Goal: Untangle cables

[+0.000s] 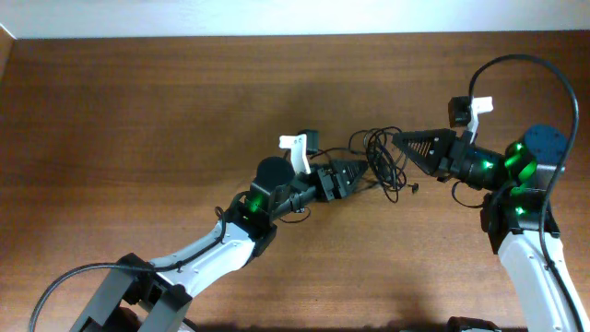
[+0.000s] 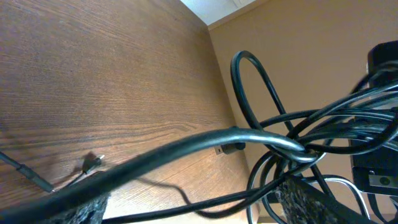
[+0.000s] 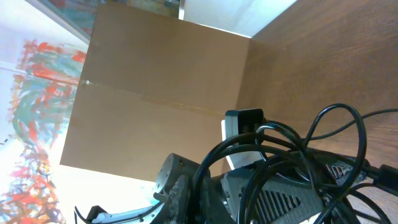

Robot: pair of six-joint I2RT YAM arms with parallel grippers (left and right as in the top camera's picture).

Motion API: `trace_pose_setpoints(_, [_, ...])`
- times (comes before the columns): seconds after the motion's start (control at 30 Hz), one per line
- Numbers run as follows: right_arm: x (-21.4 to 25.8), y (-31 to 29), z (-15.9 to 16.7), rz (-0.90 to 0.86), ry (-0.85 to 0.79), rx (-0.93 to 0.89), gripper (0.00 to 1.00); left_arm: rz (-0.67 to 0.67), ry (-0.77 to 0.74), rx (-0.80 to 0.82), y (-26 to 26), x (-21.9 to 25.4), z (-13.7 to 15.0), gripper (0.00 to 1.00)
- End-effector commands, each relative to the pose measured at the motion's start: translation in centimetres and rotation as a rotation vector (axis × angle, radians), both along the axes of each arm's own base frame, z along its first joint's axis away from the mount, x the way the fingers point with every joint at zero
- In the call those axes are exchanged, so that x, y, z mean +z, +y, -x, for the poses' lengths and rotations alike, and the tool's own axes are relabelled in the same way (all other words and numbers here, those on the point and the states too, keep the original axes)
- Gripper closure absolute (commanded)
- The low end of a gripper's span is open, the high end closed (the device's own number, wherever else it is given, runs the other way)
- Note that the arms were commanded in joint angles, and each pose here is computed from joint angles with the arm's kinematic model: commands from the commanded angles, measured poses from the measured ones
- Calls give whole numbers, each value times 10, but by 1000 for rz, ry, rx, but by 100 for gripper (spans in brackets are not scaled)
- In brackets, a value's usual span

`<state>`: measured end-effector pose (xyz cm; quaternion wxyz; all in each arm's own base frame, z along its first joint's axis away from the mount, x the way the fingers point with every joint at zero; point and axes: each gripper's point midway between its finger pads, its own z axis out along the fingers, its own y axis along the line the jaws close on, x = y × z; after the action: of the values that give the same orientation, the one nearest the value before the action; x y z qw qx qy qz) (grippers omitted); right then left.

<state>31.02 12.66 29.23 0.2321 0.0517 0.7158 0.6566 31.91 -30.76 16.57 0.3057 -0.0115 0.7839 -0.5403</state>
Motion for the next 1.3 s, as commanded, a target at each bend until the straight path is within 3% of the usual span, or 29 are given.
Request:
trace_pose_setpoints(0.0, [8, 2, 3, 3, -30, 21, 96, -8, 11, 19, 7, -3, -7, 14])
trace_pose_setpoints(0.23, [8, 2, 3, 3, -30, 19, 96, 16, -3, 30, 21, 4, -18, 12])
trace_pose_setpoints(0.47, [8, 2, 3, 3, -30, 20, 96, -13, -44, -34, -3, 3, 2, 9])
trace_pose_setpoints(0.77, [8, 3, 4, 2, -30, 31, 96, -180, 28, 208, 23, -36, -18, 10])
trace_pose_setpoints(1.03, [8, 3, 4, 2, -30, 32, 96, -111, -52, 230, 20, -11, -27, 6])
trace_pose_setpoints(1.1, [8, 3, 4, 2, -30, 31, 96, -115, -40, 203, 16, -15, -22, 7])
trace_pose_setpoints(1.27, [8, 3, 4, 2, -30, 31, 96, -67, -94, -59, -22, -3, 19, 7])
